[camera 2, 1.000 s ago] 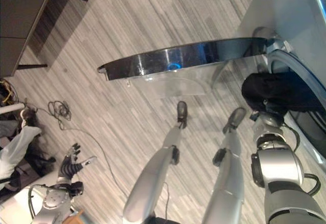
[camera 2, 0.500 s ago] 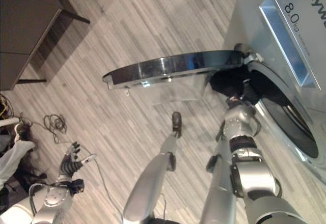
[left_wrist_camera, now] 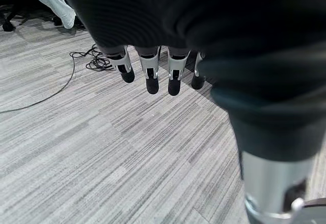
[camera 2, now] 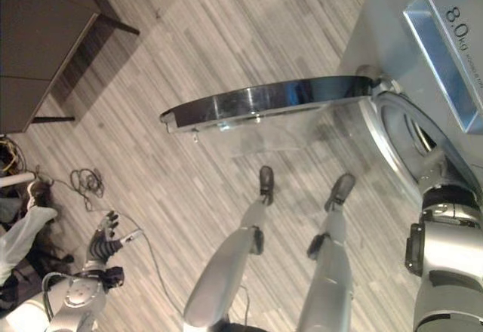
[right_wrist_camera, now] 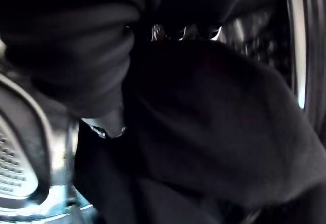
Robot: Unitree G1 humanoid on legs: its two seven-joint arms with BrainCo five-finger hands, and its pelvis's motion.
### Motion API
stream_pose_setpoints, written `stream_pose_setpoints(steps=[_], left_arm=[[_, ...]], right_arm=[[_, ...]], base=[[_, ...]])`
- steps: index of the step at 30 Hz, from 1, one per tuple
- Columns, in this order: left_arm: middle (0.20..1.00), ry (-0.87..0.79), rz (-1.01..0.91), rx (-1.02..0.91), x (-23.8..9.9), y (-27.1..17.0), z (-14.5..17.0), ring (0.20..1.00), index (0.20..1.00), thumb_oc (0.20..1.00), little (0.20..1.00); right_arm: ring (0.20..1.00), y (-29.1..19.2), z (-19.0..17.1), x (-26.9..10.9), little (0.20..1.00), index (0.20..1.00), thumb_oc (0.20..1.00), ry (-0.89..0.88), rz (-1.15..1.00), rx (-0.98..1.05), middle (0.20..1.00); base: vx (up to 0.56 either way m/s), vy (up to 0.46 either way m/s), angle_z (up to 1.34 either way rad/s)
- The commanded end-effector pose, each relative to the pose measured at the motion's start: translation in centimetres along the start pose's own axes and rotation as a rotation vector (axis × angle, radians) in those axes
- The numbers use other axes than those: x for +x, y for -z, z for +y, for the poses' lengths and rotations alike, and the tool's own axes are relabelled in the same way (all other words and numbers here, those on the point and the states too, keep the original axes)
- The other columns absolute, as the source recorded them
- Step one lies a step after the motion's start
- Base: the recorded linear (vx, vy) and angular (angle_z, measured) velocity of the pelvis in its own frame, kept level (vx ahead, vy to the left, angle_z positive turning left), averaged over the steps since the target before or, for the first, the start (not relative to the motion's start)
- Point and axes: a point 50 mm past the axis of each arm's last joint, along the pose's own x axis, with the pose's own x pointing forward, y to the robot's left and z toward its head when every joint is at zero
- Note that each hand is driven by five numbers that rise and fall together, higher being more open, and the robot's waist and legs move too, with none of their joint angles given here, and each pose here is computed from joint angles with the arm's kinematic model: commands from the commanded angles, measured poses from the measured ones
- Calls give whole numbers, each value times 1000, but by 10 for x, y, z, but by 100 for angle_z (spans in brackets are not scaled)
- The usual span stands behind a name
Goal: Grab the laundry basket,head to the washer,open it,put in the laundry and shut it.
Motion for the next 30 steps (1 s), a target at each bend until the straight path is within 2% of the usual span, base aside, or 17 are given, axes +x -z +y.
stream_pose_setpoints(steps=[1, 3, 4, 5, 6, 9, 12, 17, 19, 21, 22, 23, 27, 30], left_arm=[[1000, 2, -12, -13, 0, 0, -4, 1000, 1000, 1000, 1000], [1000, 27, -35, -31, 3, -7, -6, 1000, 1000, 1000, 1000], [1000, 38, -43, -33, 3, -9, -6, 1000, 1000, 1000, 1000], [1000, 50, -41, -31, 3, -10, -6, 1000, 1000, 1000, 1000], [1000, 65, -35, -37, 2, -9, -8, 1000, 1000, 1000, 1000], [1000, 69, -24, -35, 0, -6, -9, 1000, 1000, 1000, 1000], [1000, 59, 12, -44, 2, 2, -16, 1000, 1000, 1000, 1000], [1000, 45, 21, -31, 2, 5, -15, 1000, 1000, 1000, 1000], [1000, 46, 15, -30, 2, 4, -14, 1000, 1000, 1000, 1000], [1000, 51, 18, -24, 0, 5, -13, 1000, 1000, 1000, 1000], [1000, 54, 27, -17, -1, 7, -13, 1000, 1000, 1000, 1000], [1000, 54, 29, -14, -1, 8, -13, 1000, 1000, 1000, 1000], [1000, 77, 44, 13, -7, 13, -12, 1000, 1000, 1000, 1000], [1000, 78, 64, 27, -10, 18, -11, 1000, 1000, 1000, 1000]], right_arm=[[200, -130, -48, 41, 200, 200, 200, 105, -394, -109, 200], [200, -128, -30, 38, 200, 200, 200, -6, -453, -427, 200], [551, -118, -23, 37, 551, 551, 551, -66, -453, -573, 551], [1000, -119, -11, 32, 1000, 1000, 1000, -125, -466, -656, 1000], [1000, -115, 7, 21, 1000, 1000, 1000, -174, -497, -692, 1000], [1000, -109, 13, 17, 1000, 1000, 1000, -183, -488, -669, 1000], [1000, -78, 54, -22, 1000, 1000, 1000, -341, -491, -428, 1000], [1000, -41, 67, -56, 1000, 1000, 1000, -438, -510, -339, 1000], [1000, -28, 67, -62, 1000, 1000, 1000, -454, -494, -337, 1000], [1000, -1, 66, -76, 1000, 1000, 1000, -497, -460, -351, 1000], [1000, 29, 62, -90, 1000, 1000, 1000, -546, -420, -390, 1000], [1000, 31, 62, -90, 1000, 1000, 1000, -546, -417, -391, 1000], [1000, 113, 37, -126, 1000, 1000, 1000, -671, -244, -519, 1000], [1000, 145, 23, -146, 1000, 1000, 1000, -746, -158, -574, 1000]], base=[[-18, -42, -8], [-30, -55, -15], [-18, -60, -17], [-8, -59, -9], [2, -45, -6], [1, -6, -5], [-4, 5, 1], [-9, 28, 5], [-3, 54, 4], [4, 86, -2], [4, 84, -2], [-1, 92, 0], [7, 114, -1], [9, 77, 1]])
